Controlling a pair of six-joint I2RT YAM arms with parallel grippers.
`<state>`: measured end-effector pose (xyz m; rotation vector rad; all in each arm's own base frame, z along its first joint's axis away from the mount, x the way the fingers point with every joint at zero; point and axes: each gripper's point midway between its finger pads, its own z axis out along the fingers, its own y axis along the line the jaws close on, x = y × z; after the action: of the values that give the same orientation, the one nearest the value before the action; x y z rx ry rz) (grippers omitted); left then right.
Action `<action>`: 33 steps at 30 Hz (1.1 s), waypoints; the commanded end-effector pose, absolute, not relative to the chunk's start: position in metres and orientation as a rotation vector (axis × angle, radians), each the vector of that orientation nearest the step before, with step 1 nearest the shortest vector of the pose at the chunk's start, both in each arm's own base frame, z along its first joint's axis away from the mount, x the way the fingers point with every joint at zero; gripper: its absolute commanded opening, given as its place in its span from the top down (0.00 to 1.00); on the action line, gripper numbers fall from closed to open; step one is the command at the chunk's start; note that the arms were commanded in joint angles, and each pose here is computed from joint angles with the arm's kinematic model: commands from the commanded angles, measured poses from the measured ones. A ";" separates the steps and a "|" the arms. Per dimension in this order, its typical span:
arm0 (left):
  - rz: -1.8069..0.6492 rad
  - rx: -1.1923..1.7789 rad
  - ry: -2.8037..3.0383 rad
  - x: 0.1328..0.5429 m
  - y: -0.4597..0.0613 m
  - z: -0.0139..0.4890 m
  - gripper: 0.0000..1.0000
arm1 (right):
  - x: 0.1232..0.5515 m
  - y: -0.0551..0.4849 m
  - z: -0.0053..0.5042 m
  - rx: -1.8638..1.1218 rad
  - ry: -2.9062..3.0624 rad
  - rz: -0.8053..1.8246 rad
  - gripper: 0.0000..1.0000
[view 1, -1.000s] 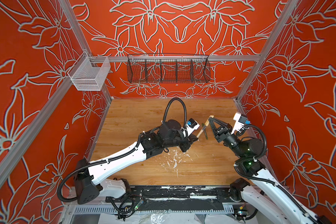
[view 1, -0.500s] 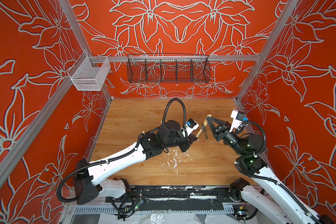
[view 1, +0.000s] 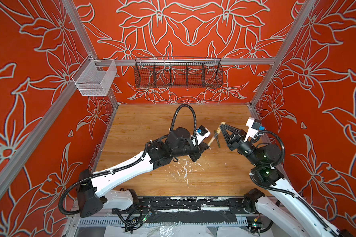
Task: Insert pens into pen caps
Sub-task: Put on the pen cap to the pen.
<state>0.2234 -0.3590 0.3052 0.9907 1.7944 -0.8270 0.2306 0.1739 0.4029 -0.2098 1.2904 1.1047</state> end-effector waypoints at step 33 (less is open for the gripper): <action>-0.867 0.991 1.624 0.225 -0.371 0.351 1.00 | 0.229 0.177 0.412 -0.188 1.301 1.157 0.72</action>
<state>0.2266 -0.3648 0.3286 0.9769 1.7019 -0.8472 0.2345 0.1758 0.4078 -0.1637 1.2965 1.1530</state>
